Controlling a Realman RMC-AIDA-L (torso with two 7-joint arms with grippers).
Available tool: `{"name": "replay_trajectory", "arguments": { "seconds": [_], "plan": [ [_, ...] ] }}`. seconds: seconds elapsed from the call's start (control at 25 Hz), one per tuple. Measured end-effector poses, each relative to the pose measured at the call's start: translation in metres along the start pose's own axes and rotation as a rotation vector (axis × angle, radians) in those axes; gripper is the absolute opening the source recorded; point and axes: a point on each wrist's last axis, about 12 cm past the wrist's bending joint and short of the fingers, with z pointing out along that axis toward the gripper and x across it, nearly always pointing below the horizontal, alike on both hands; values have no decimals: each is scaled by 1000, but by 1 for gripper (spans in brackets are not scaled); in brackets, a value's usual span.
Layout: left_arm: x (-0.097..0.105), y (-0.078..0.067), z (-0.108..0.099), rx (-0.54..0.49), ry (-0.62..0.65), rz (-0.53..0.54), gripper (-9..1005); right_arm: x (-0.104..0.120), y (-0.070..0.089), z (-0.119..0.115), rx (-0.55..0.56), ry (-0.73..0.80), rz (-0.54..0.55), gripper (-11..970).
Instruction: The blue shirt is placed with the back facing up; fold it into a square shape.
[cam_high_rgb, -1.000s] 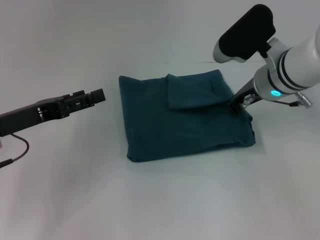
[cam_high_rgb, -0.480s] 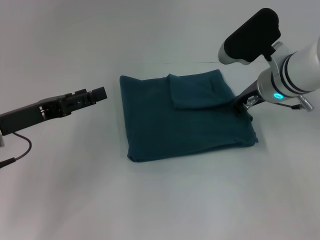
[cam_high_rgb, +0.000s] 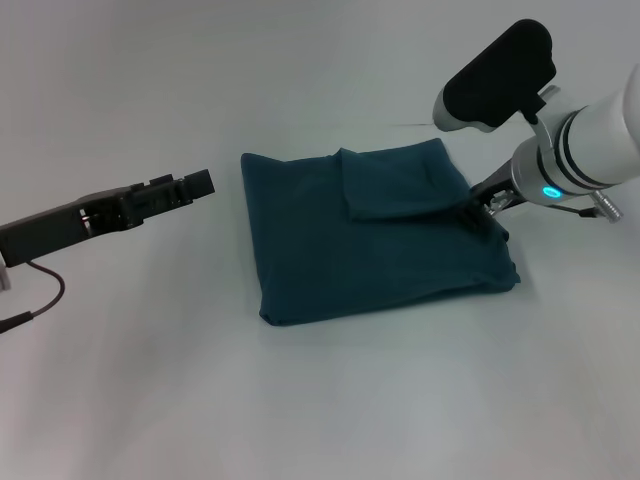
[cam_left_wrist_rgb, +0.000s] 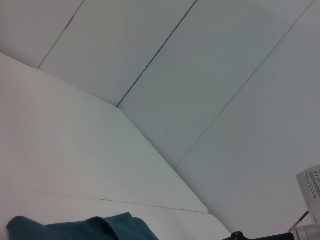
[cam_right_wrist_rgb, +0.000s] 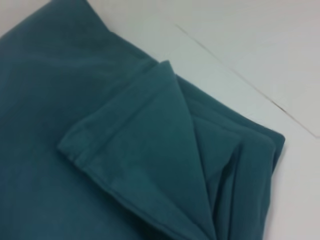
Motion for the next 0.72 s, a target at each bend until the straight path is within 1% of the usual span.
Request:
{"name": "replay_trajectory", "arguments": {
  "seconds": [0.12, 0.32, 0.48, 0.6, 0.72],
  "plan": [
    [0, 0, 0, -1, -5, -1, 950, 1, -4, 0, 32, 1, 12, 303],
    [-2, 0, 0, 1, -13, 0, 950, 1, -10, 2, 73, -3, 40, 348],
    [-2, 1, 0, -3, -18, -2, 950, 0, -17, 1, 87, -33, 85, 348],
    [-1, 1, 0, -5, -26, -7, 950, -2, -23, 0, 89, -56, 139, 348],
    [-1, 2, -2, -8, -29, -8, 950, -5, -23, -2, 78, -73, 156, 348]
  ]
}}
